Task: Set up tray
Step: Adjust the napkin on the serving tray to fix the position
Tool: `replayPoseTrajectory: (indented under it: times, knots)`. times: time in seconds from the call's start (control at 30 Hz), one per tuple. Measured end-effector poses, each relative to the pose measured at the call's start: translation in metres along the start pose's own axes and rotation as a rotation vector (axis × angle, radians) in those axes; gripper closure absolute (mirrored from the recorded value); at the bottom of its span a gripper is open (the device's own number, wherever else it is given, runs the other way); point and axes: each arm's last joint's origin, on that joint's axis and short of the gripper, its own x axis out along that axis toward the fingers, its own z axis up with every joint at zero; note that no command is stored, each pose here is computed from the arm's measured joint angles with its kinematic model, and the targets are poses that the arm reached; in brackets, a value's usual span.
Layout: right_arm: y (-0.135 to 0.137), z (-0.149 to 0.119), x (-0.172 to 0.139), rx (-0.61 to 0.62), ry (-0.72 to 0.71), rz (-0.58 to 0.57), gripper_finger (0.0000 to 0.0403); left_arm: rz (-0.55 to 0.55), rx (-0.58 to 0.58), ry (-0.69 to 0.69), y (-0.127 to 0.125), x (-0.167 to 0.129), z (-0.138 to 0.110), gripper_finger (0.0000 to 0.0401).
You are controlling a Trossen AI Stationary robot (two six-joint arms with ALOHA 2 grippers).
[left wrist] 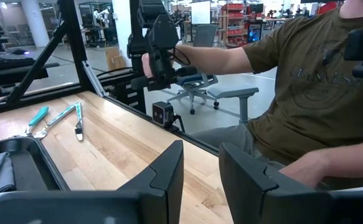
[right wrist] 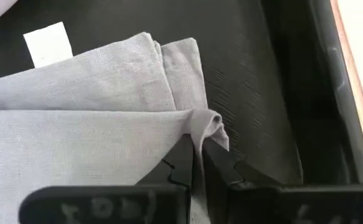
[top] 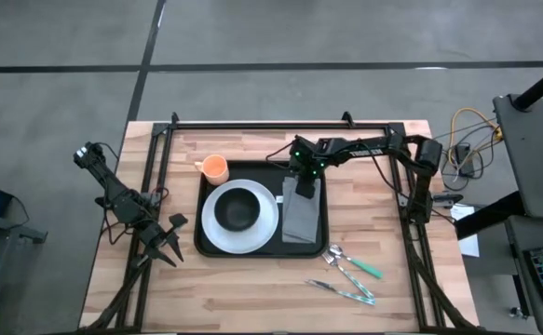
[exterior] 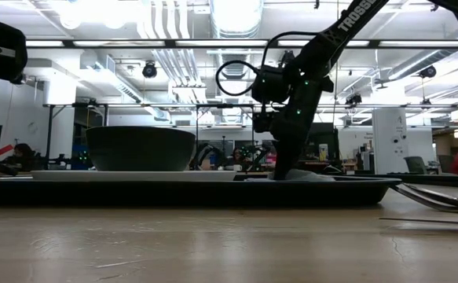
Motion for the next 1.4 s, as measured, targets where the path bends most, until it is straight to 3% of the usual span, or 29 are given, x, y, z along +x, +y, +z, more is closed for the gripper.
replayPoseTrajectory:
  times: [0.53,1.0,1.4]
  knots:
    - [0.005,0.004,-0.008,-0.085,-0.039,0.114,0.0394,0.000,0.000,0.000,0.000,0.000,0.000,0.0317]
    - [0.033,0.022,-0.025,-0.250,-0.138,0.297,0.0394,0.000,0.000,0.000,0.000,0.000,0.000,0.0317]
    - [0.038,0.030,-0.026,-0.230,-0.219,0.330,0.0394,0.000,0.000,0.000,0.000,0.000,0.000,0.0317]
